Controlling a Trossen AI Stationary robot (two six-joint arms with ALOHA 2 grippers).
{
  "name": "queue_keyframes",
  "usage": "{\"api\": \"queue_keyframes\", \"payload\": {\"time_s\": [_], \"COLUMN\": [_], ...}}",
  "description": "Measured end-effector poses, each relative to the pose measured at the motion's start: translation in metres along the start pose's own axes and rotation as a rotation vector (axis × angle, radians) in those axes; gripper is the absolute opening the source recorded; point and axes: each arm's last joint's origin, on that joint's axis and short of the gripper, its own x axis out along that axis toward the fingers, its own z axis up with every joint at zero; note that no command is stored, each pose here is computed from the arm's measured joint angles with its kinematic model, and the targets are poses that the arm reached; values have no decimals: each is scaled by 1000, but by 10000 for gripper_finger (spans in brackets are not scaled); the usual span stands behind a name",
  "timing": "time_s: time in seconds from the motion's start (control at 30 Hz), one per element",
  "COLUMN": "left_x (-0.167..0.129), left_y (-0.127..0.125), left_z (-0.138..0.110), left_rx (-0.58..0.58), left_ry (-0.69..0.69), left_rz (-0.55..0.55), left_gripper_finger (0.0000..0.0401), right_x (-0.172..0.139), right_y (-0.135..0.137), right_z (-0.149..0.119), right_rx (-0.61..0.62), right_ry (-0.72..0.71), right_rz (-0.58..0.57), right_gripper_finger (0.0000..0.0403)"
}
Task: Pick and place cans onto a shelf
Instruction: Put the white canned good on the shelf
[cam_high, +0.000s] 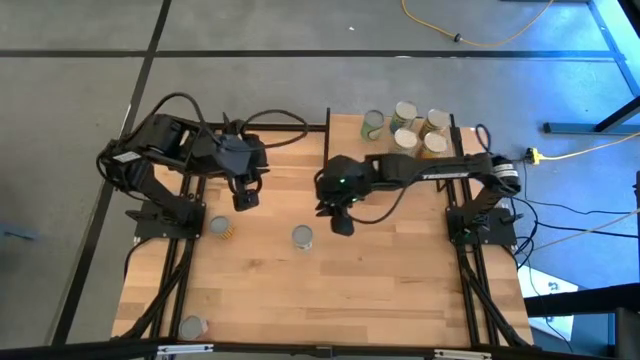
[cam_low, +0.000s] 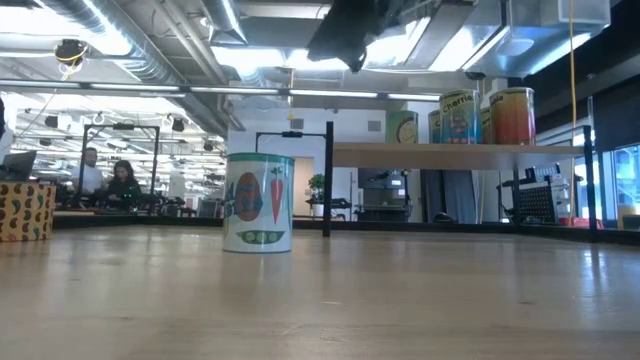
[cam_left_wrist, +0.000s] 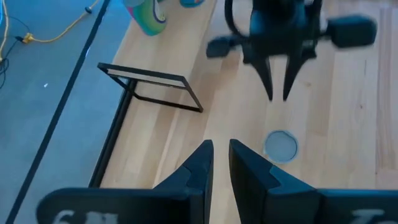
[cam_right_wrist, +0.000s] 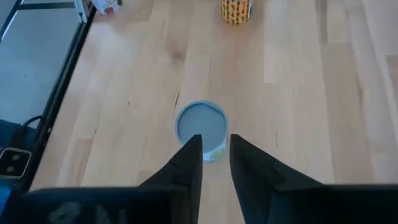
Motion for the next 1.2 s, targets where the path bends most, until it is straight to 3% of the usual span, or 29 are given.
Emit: {"api": "queue_keyframes", "payload": {"time_s": [0.33, 0.47, 0.77, 1.2], "left_x": [1, 1, 1, 1], "left_y": [0, 0, 0, -1], "left_z": [0, 0, 0, 0], "left_rx": [-1, -1, -1, 0], "left_ry": [1, 1, 1, 2], "left_rz": [0, 0, 0, 1], "left_gripper_finger": [45, 45, 45, 45], "right_x": [57, 70, 83, 102], "right_y": [-6, -6, -8, -13], "right_z": [-17, -21, -17, -26], "right_rx": [-59, -29, 62, 127], "right_ry": [141, 160, 93, 135], "right_rz": [-25, -23, -30, -40], "right_gripper_finger": [83, 83, 83, 83]}}
